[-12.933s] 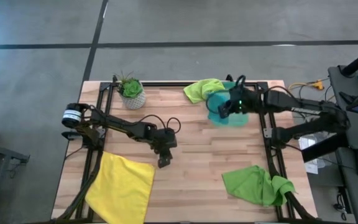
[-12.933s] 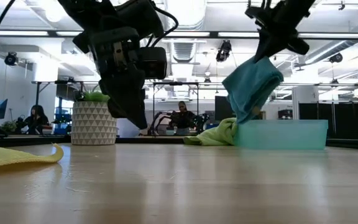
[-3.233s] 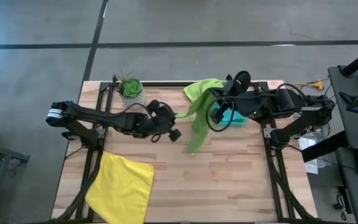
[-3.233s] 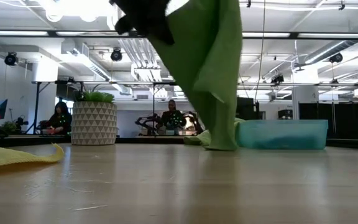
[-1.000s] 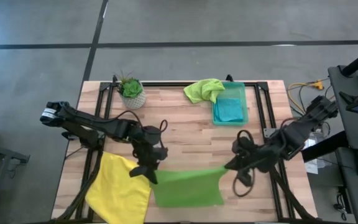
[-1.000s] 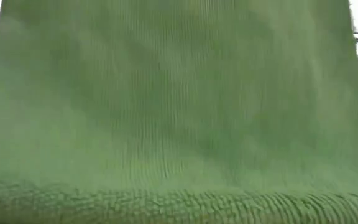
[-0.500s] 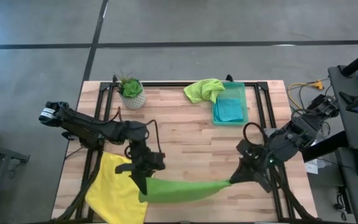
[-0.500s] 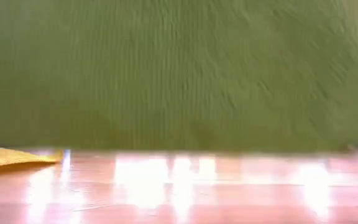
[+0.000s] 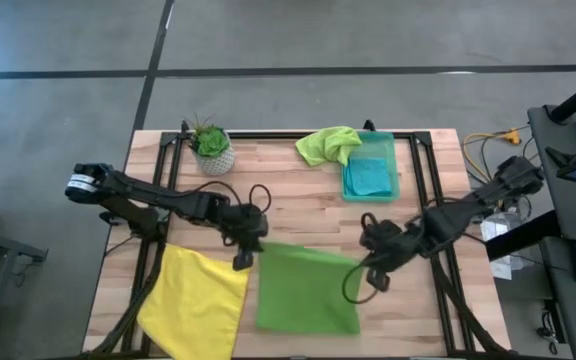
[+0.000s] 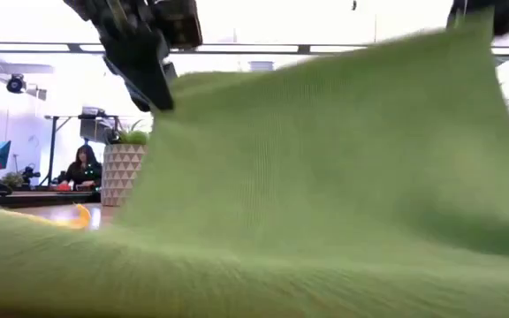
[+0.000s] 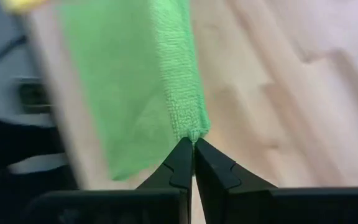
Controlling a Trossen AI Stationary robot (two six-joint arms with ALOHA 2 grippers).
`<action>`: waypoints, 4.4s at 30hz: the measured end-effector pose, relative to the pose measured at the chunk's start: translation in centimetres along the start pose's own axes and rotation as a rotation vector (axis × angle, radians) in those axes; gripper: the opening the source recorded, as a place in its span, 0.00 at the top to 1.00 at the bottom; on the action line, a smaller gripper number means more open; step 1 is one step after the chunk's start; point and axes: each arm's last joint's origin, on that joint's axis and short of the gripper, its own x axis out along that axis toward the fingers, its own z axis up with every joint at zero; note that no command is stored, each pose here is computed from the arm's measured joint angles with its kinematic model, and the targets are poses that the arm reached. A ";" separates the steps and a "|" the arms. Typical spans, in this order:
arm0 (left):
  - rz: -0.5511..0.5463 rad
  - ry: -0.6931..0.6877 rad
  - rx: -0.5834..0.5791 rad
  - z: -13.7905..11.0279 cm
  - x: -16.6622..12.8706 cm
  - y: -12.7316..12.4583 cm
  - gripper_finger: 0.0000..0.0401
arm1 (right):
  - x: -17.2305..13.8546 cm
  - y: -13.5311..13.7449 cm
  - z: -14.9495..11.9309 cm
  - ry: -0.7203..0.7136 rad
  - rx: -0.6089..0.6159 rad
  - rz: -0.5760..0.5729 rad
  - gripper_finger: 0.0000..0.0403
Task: Fold microfiber towels
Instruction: Fold the green towel
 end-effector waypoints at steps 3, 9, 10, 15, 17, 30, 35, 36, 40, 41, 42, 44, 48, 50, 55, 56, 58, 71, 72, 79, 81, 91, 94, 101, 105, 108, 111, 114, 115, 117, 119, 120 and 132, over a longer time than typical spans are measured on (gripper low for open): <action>0.096 -0.046 0.012 -0.3 0.4 0.6 1.00 | 2.0 -2.1 -0.3 -0.011 0.023 -0.122 0.98; 0.335 -0.116 0.000 -1.1 1.0 1.7 1.00 | 4.7 -5.3 -0.1 -0.031 0.035 -0.229 0.98; 0.371 -0.121 0.001 -1.3 1.1 1.9 1.00 | 5.0 -5.6 0.0 -0.044 0.047 -0.237 0.98; 0.478 -0.160 -0.004 -2.5 1.9 2.8 1.00 | 6.1 -7.2 0.6 -0.102 0.100 -0.262 0.98; 0.474 -0.156 -0.017 -2.8 2.0 2.9 1.00 | 6.3 -7.5 0.8 -0.108 0.113 -0.266 0.98; -0.684 -0.151 -0.160 0.4 -7.7 -2.7 1.00 | -5.1 1.6 5.0 -0.066 -0.019 0.432 0.98; -1.003 -0.108 -0.168 0.2 -10.6 -5.0 1.00 | -8.5 5.0 4.4 0.072 -0.063 0.764 0.98; -1.049 -0.107 -0.161 0.1 -10.7 -5.4 1.00 | -8.7 5.4 4.3 0.081 -0.072 0.814 0.98; -1.169 -0.205 -0.077 0.4 -10.3 -5.9 1.00 | -8.2 5.6 4.1 0.078 -0.083 0.856 0.98; -1.170 -0.208 -0.080 0.4 -9.7 -5.8 1.00 | -7.7 5.3 4.1 0.082 -0.084 0.833 0.98; -1.165 -0.216 -0.080 0.5 -9.0 -5.6 1.00 | -7.1 4.8 4.2 0.077 -0.082 0.793 0.98; -1.135 -0.220 -0.092 0.6 -7.5 -4.9 1.00 | -5.6 3.8 4.2 0.053 -0.055 0.691 0.98; -1.030 -0.206 -0.157 0.3 -4.2 -3.5 1.00 | -2.9 1.9 4.0 0.042 0.007 0.523 0.98; -0.983 -0.222 -0.174 0.3 -3.1 -3.1 1.00 | -2.0 1.4 3.7 0.045 0.036 0.483 0.98; -0.848 -0.270 -0.138 0.1 -1.5 -2.4 1.00 | -0.4 0.5 2.9 0.050 0.054 0.404 0.98; -0.793 -0.263 -0.144 -0.1 -1.0 -2.2 1.00 | 0.0 0.3 2.7 0.057 0.059 0.380 0.98; -0.664 -0.238 -0.155 -0.8 -0.2 -1.5 1.00 | 0.6 -0.3 2.3 0.057 0.073 0.308 0.98; -0.968 -0.039 -0.187 -0.4 -3.1 -3.6 1.00 | -3.1 2.4 2.9 0.143 0.034 0.536 0.98; -1.033 -0.048 -0.178 0.0 -4.0 -4.1 1.00 | -4.0 3.0 3.2 0.131 0.023 0.592 0.98; -1.474 -0.197 -0.137 1.4 -10.0 -7.9 1.00 | -10.2 7.2 4.8 0.047 -0.031 1.071 0.98; -1.538 -0.230 -0.160 1.5 -10.5 -8.5 1.00 | -11.1 8.0 4.9 0.018 -0.046 1.175 0.98; -1.208 -0.301 -0.125 2.2 -4.4 -4.0 1.00 | -5.8 4.1 4.0 0.140 -0.093 0.740 0.98; -1.022 -0.290 -0.166 1.5 -1.9 -0.8 1.00 | -3.2 1.2 3.7 0.144 -0.040 0.467 0.98; -0.583 -0.304 -0.215 -1.2 1.2 4.0 1.00 | -0.1 -2.8 3.8 0.088 0.024 0.203 0.98; -0.346 -0.241 -0.220 -2.6 2.1 5.0 1.00 | 1.7 -4.2 3.2 0.058 0.052 0.088 0.98; -0.157 -0.196 -0.236 -3.5 2.5 5.7 1.00 | 2.9 -5.2 2.6 0.017 0.081 -0.029 0.98; 0.044 -0.173 -0.275 -4.2 2.6 6.3 1.00 | 3.8 -6.2 2.1 -0.007 0.090 -0.108 0.98; 0.170 -0.191 -0.286 -4.4 2.6 6.7 1.00 | 5.1 -6.9 1.7 -0.005 0.108 -0.126 0.98; 0.192 -0.199 -0.287 -4.3 2.6 6.8 1.00 | 5.4 -7.2 1.6 -0.007 0.121 -0.129 0.98; 0.228 -0.207 -0.290 -4.3 2.7 7.0 1.00 | 6.2 -7.7 1.6 -0.030 0.153 -0.125 0.98; 0.240 -0.205 -0.292 -4.4 3.1 7.1 1.00 | 6.8 -8.2 1.3 -0.048 0.185 -0.143 0.98; 0.241 -0.207 -0.294 -4.3 3.3 7.2 1.00 | 7.0 -8.4 1.3 -0.060 0.196 -0.157 0.98; 0.309 -0.095 -0.402 -5.6 6.6 8.3 1.00 | 9.5 -9.3 2.6 -0.124 0.231 -0.359 0.98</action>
